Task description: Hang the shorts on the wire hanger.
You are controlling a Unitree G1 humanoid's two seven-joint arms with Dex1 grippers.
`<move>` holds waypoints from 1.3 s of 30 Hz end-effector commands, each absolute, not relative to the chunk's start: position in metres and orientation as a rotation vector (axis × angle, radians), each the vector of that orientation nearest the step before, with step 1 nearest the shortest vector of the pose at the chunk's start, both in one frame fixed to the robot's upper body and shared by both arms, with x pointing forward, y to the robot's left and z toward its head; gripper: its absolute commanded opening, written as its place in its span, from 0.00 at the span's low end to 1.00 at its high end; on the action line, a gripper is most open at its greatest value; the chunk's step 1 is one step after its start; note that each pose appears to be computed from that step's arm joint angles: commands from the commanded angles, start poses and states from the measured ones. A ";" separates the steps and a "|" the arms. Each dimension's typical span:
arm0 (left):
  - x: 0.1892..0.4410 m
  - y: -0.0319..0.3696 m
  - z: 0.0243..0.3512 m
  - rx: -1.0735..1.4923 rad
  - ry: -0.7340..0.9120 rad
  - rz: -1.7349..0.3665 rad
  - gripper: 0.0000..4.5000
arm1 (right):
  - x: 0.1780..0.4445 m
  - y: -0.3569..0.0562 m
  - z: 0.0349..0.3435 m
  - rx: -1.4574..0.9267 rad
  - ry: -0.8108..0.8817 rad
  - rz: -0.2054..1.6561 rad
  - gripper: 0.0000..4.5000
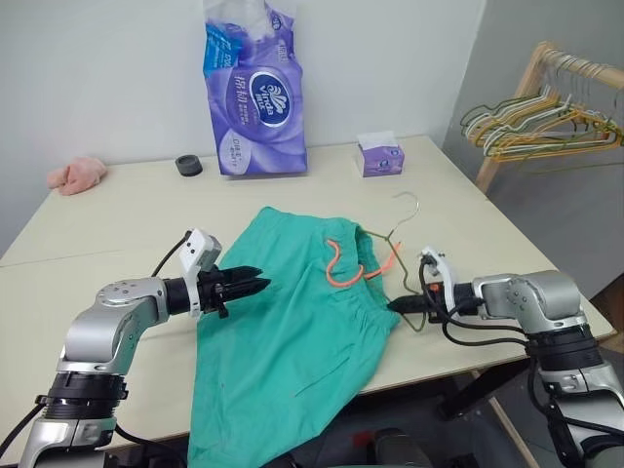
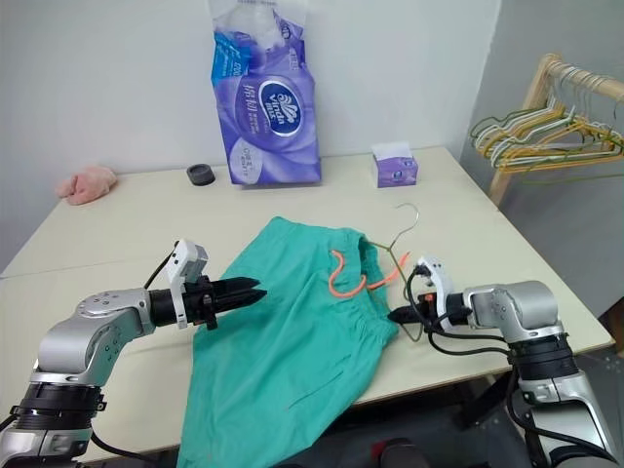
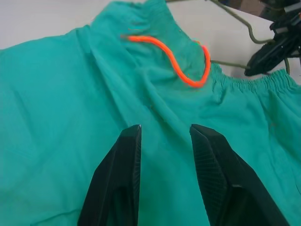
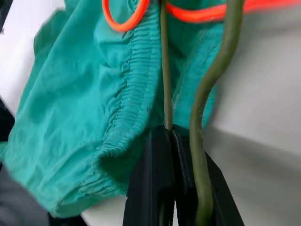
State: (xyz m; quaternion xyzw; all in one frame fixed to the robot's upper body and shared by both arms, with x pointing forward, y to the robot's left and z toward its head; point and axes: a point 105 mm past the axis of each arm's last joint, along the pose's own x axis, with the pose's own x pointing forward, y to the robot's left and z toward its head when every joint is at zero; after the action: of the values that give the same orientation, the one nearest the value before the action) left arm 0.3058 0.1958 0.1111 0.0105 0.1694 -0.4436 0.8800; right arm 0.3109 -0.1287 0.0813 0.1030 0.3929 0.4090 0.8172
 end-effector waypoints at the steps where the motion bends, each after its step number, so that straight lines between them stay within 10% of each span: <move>1: 0.318 0.199 0.134 0.022 0.240 -0.873 0.38 | 0.323 -0.119 0.114 0.110 0.642 0.882 0.00; 6: 0.334 0.207 0.147 -0.003 0.176 -0.782 0.38 | 0.320 -0.118 0.109 0.084 0.641 0.822 0.00; 16: 0.344 0.204 0.181 0.001 0.085 -0.816 0.99 | 0.323 -0.113 0.113 -0.200 0.427 0.839 0.00; 26: 0.342 0.192 0.229 0.399 0.073 -1.080 0.99 | 0.308 -0.089 0.116 -0.600 0.250 1.030 0.00; 39: 0.316 0.181 0.182 0.693 0.343 -1.442 0.99 | 0.300 -0.071 0.127 -0.766 0.122 1.127 0.00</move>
State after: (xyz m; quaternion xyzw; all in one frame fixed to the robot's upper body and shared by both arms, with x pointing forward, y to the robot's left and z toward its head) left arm 0.3168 0.1781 0.1794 0.2912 0.1522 -0.6421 0.6926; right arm 0.3012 -0.0786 0.1084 -0.3377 0.0979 0.5163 0.7809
